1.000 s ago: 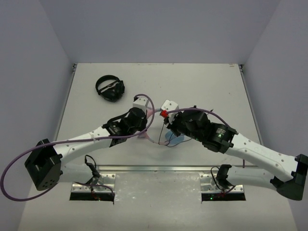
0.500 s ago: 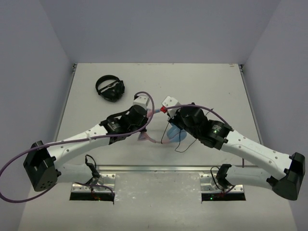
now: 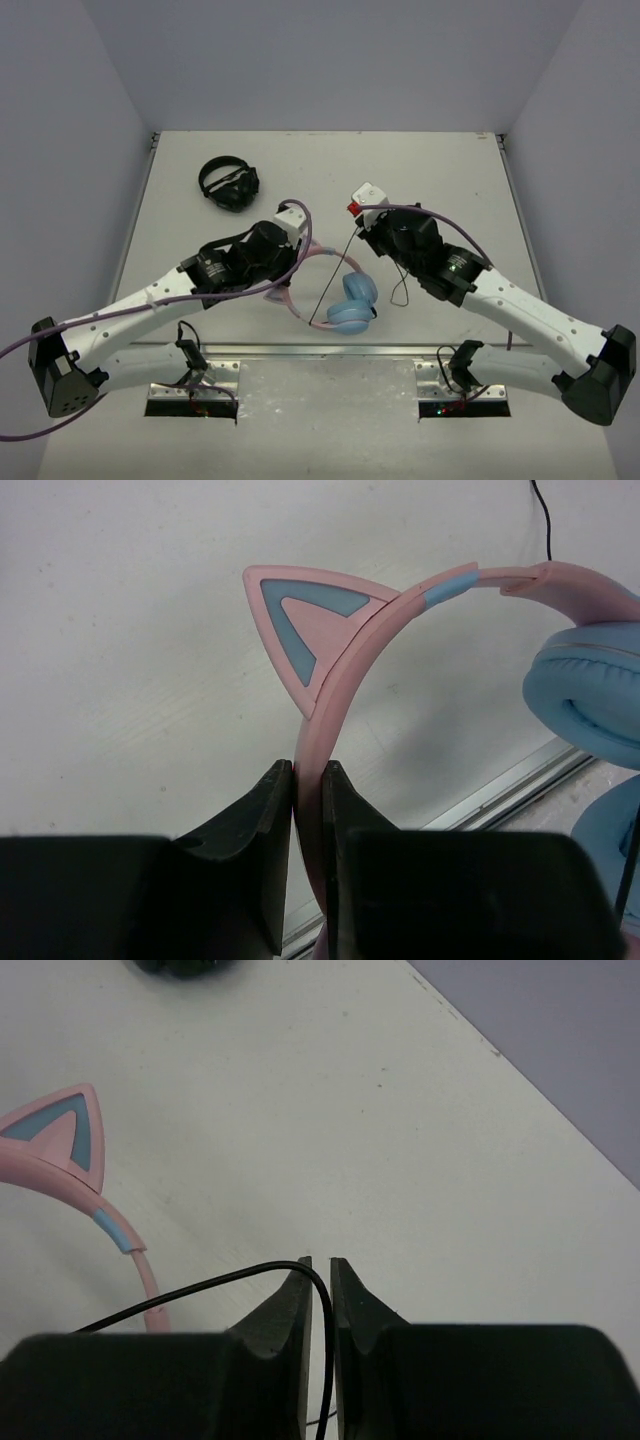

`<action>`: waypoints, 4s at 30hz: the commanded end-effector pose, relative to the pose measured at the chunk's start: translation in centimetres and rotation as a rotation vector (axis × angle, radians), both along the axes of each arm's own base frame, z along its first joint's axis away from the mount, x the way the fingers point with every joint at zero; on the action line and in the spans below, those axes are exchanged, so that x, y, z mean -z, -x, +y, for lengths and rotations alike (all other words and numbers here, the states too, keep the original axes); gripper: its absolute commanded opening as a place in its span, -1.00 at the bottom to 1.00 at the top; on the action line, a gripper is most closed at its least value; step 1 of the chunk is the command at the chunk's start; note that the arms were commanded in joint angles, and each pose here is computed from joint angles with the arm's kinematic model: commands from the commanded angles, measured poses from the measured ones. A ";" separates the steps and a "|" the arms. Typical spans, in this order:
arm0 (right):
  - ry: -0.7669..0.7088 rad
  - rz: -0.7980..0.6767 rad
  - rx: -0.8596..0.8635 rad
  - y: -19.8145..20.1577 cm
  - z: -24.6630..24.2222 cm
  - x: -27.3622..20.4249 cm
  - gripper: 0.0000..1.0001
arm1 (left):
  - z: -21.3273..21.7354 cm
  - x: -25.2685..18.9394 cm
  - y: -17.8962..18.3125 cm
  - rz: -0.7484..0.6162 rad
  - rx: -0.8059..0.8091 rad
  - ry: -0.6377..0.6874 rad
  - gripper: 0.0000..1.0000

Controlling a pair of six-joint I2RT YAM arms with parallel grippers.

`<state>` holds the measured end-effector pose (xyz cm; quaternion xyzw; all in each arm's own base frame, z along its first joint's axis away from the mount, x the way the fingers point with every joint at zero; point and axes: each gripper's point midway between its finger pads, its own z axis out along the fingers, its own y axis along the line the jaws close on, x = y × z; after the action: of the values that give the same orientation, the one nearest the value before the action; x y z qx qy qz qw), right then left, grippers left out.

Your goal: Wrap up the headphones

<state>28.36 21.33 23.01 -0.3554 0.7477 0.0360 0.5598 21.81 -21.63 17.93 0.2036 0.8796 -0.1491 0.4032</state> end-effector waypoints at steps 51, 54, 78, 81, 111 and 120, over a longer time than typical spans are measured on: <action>-0.906 0.312 -0.681 7.4 11.0 1.3 -0.77 | 1.9 -31.3 0.2 -0.510 -0.145 0.770 -0.99; -0.935 0.349 -0.702 7.7 11.8 2.1 -0.81 | 3.2 -32.5 -0.9 -0.520 -0.260 0.807 -0.99; -0.647 0.515 -0.658 17.7 13.5 9.6 -0.97 | 11.7 -28.2 -11.2 -0.650 -1.105 0.492 -0.99; -0.567 0.447 -0.667 18.4 13.0 8.0 -0.97 | 13.6 -26.0 -13.7 -0.614 -1.143 0.474 -0.99; -0.144 0.200 -0.538 15.6 8.5 -5.4 -0.97 | 16.1 -11.8 -22.7 -0.383 -1.086 0.282 -0.99; -0.088 0.223 -0.556 16.1 7.7 -5.2 -0.97 | 16.7 -8.8 -25.4 -0.212 -1.062 0.344 -0.99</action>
<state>12.51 28.85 26.59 -0.4951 0.7015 0.2564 0.4439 44.35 -4.53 21.61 -0.2881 0.8253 0.0211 0.4853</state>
